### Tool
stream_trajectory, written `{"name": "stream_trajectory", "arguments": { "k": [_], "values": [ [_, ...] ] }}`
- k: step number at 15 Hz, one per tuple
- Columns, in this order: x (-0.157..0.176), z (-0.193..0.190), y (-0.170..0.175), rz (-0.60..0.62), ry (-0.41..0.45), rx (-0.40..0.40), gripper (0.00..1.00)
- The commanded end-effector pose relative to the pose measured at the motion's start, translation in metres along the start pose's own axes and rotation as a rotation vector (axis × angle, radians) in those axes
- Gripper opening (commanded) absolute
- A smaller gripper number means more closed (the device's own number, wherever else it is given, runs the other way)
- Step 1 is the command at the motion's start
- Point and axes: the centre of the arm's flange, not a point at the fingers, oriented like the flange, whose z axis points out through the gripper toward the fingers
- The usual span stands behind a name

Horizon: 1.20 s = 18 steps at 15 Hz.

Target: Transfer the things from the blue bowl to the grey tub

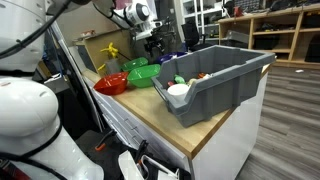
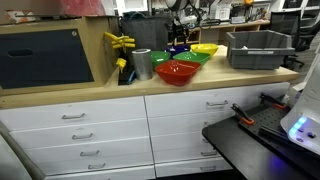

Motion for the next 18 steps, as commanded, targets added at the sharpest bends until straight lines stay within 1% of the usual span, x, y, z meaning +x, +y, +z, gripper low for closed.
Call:
{"name": "stream_trajectory", "arguments": {
  "k": [1,3,7,8,9,11,12,14,18],
  "values": [
    [0.016,0.013,-0.001,-0.069,-0.030,-0.055,1.00],
    [0.020,0.022,-0.004,-0.091,-0.031,-0.073,1.00],
    [0.026,0.033,-0.017,-0.144,-0.027,-0.066,1.00],
    [0.027,0.034,-0.021,-0.155,-0.025,-0.063,0.75],
    [0.027,0.035,-0.025,-0.171,-0.025,-0.059,0.74],
    [0.029,0.034,-0.031,-0.191,-0.021,-0.055,0.58],
    [0.029,0.033,-0.033,-0.200,-0.018,-0.052,0.49],
    [0.030,0.030,-0.035,-0.208,-0.014,-0.050,0.35],
    [0.029,0.024,-0.033,-0.224,-0.009,-0.045,0.05]
  ]
}}
